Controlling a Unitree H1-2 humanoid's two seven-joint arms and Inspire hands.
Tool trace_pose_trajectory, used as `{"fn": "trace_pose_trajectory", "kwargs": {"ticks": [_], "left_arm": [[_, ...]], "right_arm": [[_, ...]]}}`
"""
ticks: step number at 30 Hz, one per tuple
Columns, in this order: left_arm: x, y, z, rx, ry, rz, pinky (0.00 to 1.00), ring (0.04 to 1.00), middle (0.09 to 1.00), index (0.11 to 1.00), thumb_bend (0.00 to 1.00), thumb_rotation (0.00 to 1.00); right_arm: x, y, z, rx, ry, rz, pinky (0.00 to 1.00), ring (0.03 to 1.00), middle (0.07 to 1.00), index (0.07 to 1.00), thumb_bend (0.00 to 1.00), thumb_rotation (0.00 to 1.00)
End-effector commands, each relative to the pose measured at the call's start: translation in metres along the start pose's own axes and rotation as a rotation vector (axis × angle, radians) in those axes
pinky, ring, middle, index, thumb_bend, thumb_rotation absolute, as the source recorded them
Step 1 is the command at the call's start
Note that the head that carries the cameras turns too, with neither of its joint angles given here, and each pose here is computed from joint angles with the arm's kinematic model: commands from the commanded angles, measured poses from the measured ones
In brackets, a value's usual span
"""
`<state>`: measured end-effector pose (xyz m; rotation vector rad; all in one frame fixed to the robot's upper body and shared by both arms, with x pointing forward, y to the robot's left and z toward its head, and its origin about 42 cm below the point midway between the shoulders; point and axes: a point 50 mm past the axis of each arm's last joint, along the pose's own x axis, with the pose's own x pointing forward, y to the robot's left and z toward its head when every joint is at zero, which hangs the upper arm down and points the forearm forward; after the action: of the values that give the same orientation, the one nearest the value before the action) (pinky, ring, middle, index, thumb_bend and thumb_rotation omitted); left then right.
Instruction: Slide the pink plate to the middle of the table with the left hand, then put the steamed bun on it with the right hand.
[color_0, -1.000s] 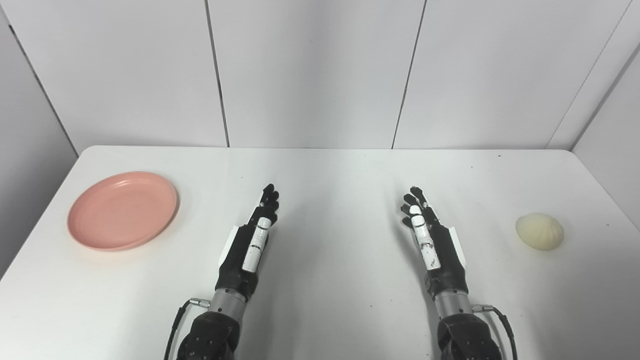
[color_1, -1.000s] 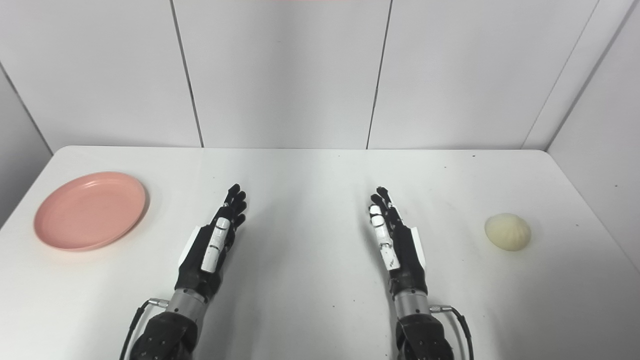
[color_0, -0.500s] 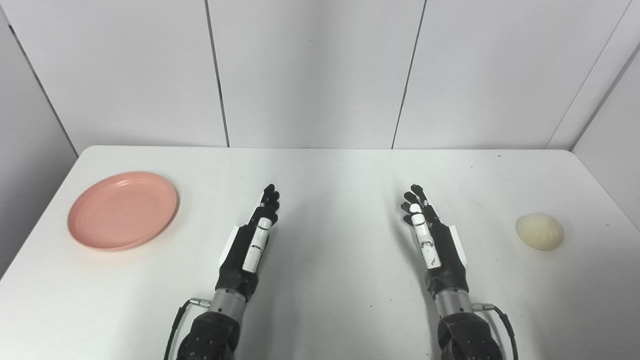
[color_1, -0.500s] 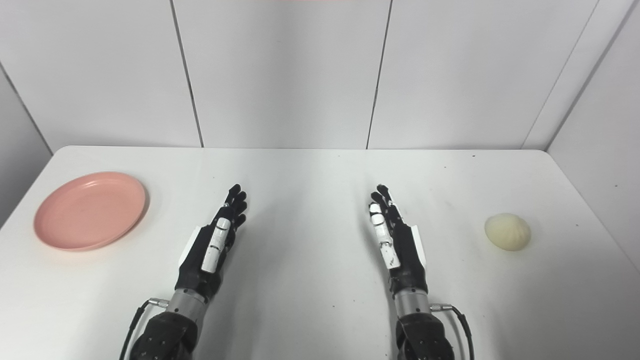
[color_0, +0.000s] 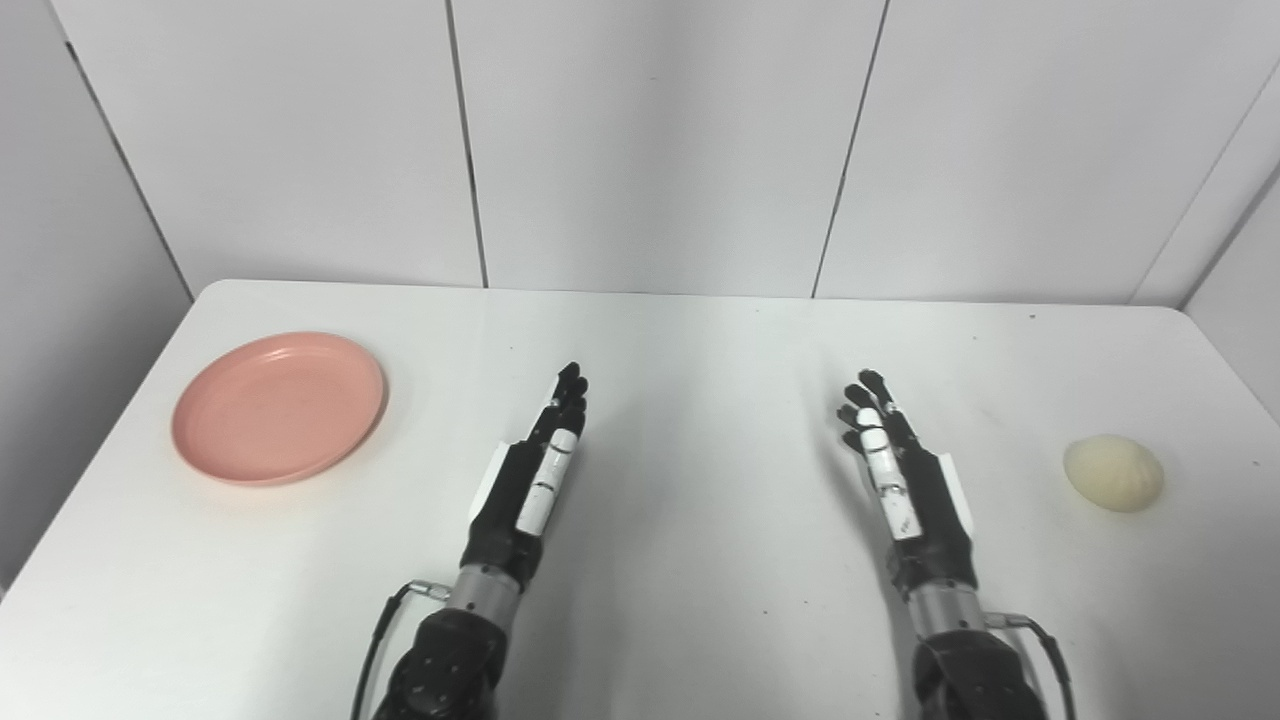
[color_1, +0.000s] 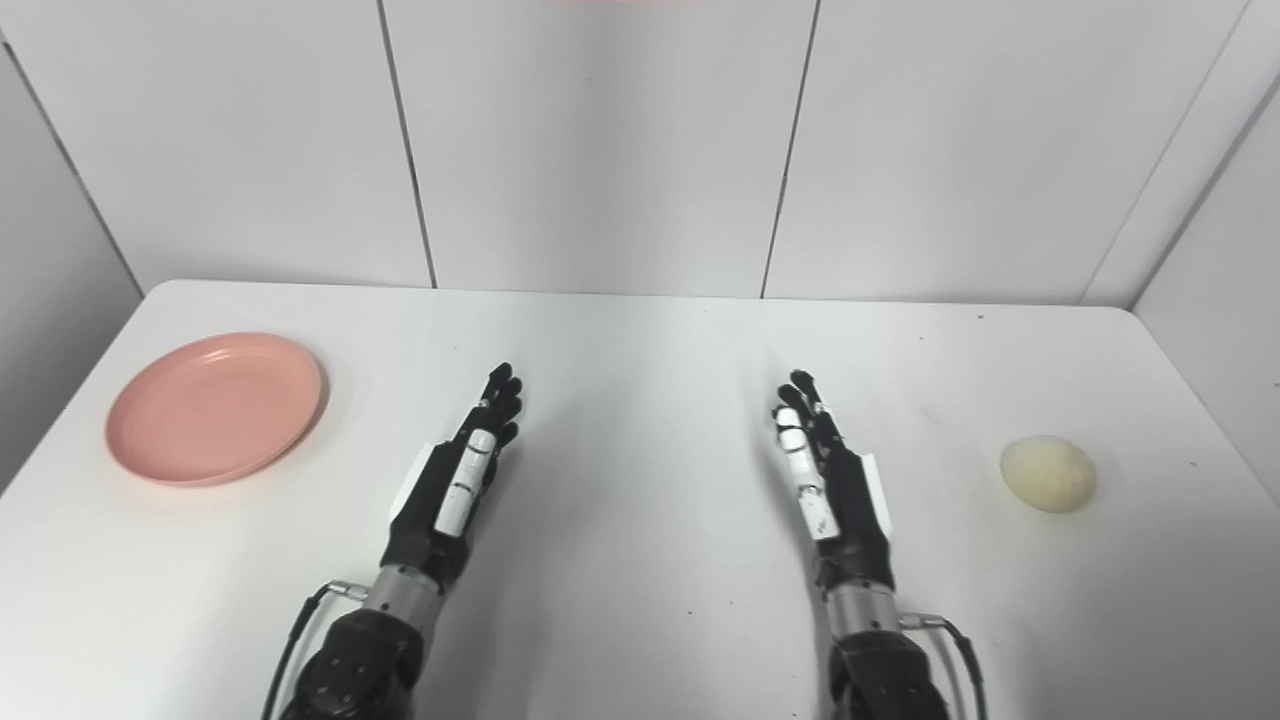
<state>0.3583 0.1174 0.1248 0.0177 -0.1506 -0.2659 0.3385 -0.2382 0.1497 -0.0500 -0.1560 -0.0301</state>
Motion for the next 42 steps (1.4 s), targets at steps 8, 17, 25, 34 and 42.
{"fn": "trace_pose_trajectory", "kwargs": {"ticks": [8,17,25,34,42], "left_arm": [[0.005,-0.012,-0.016,0.002,-0.003,0.034,1.00,1.000,1.000,1.000,0.71,1.00],[0.012,-0.009,-0.018,-0.044,-0.106,0.130,1.00,1.000,1.000,1.000,0.66,0.97],[0.018,0.023,-0.008,-0.013,-0.195,0.253,1.00,0.998,0.979,0.975,0.63,0.97],[0.029,0.066,0.013,0.004,-0.225,0.386,1.00,0.995,0.963,0.957,0.61,1.00],[0.041,0.115,0.046,0.051,-0.269,0.514,1.00,0.966,0.927,0.913,0.62,1.00]], "right_arm": [[0.005,-0.016,0.003,-0.014,-0.050,0.013,0.94,0.911,0.922,0.939,0.54,0.89],[0.004,-0.019,-0.001,0.012,-0.050,0.002,0.94,0.903,0.914,0.928,0.51,0.87],[0.003,-0.016,0.000,-0.005,-0.046,0.009,0.93,0.903,0.913,0.930,0.48,0.87],[0.002,-0.011,0.000,0.017,-0.049,0.007,0.94,0.913,0.922,0.935,0.46,0.87],[0.003,-0.008,0.000,0.003,-0.050,0.006,0.94,0.907,0.919,0.934,0.45,0.88]]}}
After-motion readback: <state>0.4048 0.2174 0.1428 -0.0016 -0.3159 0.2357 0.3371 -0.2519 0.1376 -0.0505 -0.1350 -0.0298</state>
